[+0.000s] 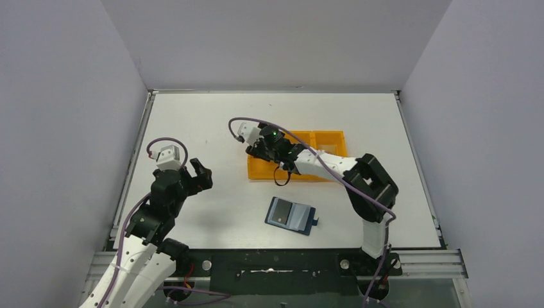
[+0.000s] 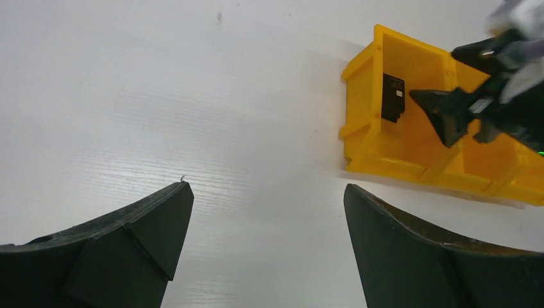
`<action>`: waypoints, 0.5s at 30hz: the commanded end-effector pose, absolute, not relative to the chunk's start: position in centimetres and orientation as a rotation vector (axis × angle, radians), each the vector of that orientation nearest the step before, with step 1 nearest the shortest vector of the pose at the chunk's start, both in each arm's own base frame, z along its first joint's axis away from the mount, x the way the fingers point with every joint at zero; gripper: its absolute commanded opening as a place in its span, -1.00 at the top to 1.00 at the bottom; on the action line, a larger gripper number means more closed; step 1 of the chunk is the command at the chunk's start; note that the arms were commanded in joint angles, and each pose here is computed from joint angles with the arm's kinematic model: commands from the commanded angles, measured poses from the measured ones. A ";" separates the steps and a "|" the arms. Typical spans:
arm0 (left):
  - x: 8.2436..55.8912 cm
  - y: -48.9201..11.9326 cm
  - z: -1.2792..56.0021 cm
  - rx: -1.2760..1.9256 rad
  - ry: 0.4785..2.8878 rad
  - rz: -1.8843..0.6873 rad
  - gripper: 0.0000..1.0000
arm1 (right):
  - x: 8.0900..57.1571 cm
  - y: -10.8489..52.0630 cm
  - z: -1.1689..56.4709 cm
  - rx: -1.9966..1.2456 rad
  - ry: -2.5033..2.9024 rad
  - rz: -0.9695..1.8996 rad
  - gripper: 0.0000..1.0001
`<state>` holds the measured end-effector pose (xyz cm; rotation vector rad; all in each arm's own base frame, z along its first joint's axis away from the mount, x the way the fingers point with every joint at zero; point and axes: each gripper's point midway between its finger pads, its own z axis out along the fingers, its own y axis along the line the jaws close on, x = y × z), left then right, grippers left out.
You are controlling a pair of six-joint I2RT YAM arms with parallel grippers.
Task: Take the credit cards out of the card holder
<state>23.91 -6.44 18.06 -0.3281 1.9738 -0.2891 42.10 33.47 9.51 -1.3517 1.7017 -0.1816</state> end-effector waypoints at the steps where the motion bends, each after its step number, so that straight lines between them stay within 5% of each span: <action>1: 24.4 -6.6 20.5 -0.333 1.917 -0.319 -0.79 | 39.5 34.3 23.0 -0.868 1.587 0.166 -0.23; 6: 24.5 -6.8 20.2 -0.330 1.939 -0.316 -0.79 | 35.7 30.6 24.6 -0.494 1.754 0.371 -0.46; 11: 24.6 -7.0 19.9 -0.323 1.956 -0.318 -0.79 | 31.8 27.7 20.8 -0.288 1.960 0.490 -0.93; 15: 24.7 -7.7 19.6 -0.282 1.967 -0.344 -0.75 | 29.0 26.4 18.0 -0.103 2.052 0.629 -1.00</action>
